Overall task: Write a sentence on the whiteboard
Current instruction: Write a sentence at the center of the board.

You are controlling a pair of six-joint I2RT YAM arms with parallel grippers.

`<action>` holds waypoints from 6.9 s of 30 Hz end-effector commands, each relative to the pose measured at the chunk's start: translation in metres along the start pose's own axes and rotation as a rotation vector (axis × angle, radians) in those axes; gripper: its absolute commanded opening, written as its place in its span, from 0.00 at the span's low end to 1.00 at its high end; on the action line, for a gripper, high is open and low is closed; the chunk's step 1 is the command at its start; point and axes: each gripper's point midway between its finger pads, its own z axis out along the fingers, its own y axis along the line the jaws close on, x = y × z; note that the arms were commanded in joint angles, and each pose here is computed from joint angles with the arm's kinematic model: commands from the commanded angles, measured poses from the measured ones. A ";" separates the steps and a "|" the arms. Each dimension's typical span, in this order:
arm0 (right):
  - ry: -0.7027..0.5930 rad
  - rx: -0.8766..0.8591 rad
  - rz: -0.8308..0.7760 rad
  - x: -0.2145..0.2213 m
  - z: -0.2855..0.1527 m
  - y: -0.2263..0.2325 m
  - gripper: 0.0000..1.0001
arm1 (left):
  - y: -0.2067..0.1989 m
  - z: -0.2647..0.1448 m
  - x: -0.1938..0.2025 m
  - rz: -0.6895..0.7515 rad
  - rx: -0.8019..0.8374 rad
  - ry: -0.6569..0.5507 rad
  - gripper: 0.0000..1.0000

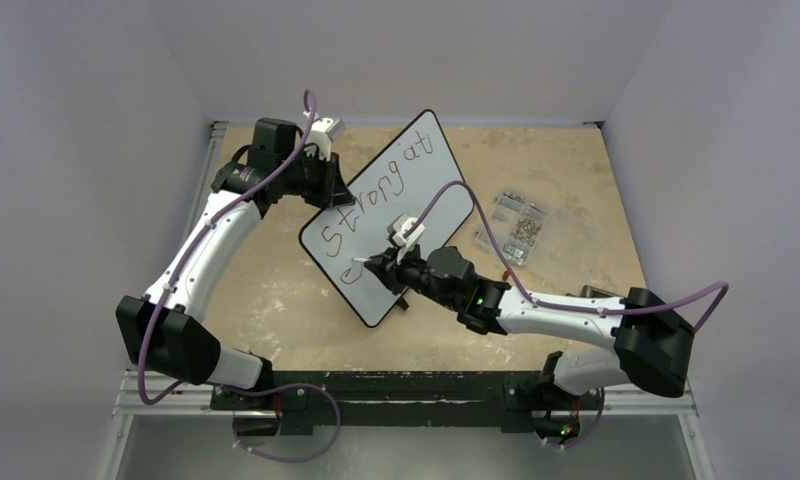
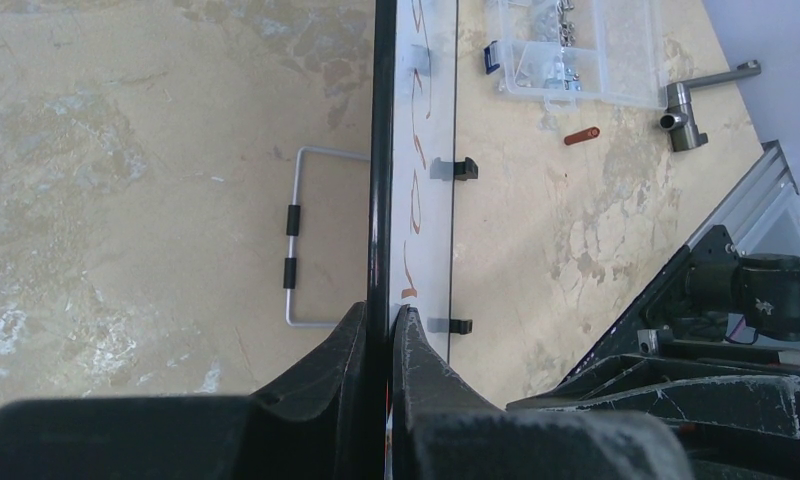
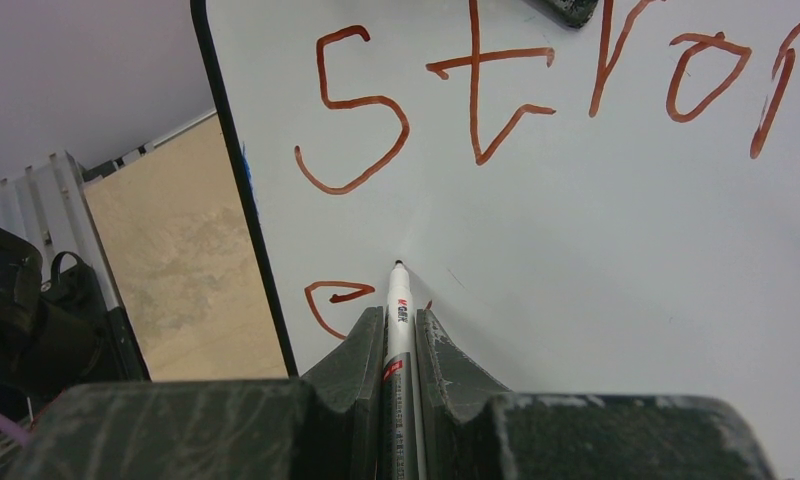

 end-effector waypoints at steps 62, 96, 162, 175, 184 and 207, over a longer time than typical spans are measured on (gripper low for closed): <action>-0.073 0.106 0.043 -0.036 -0.026 -0.018 0.00 | 0.031 -0.013 -0.005 0.076 -0.175 -0.027 0.00; 0.003 0.086 0.050 0.004 -0.002 -0.015 0.00 | 0.032 -0.013 -0.005 0.071 -0.180 -0.026 0.00; 0.094 0.138 0.028 0.032 -0.011 -0.027 0.00 | 0.031 -0.014 -0.006 0.072 -0.181 -0.029 0.00; 0.028 0.213 0.025 -0.006 -0.007 -0.035 0.00 | 0.031 -0.014 -0.006 0.072 -0.180 -0.030 0.00; -0.122 0.155 0.031 -0.059 -0.016 -0.024 0.00 | 0.031 -0.014 -0.006 0.073 -0.180 -0.030 0.00; -0.058 0.150 0.022 -0.030 0.005 -0.023 0.00 | 0.029 -0.016 -0.007 0.074 -0.178 -0.035 0.00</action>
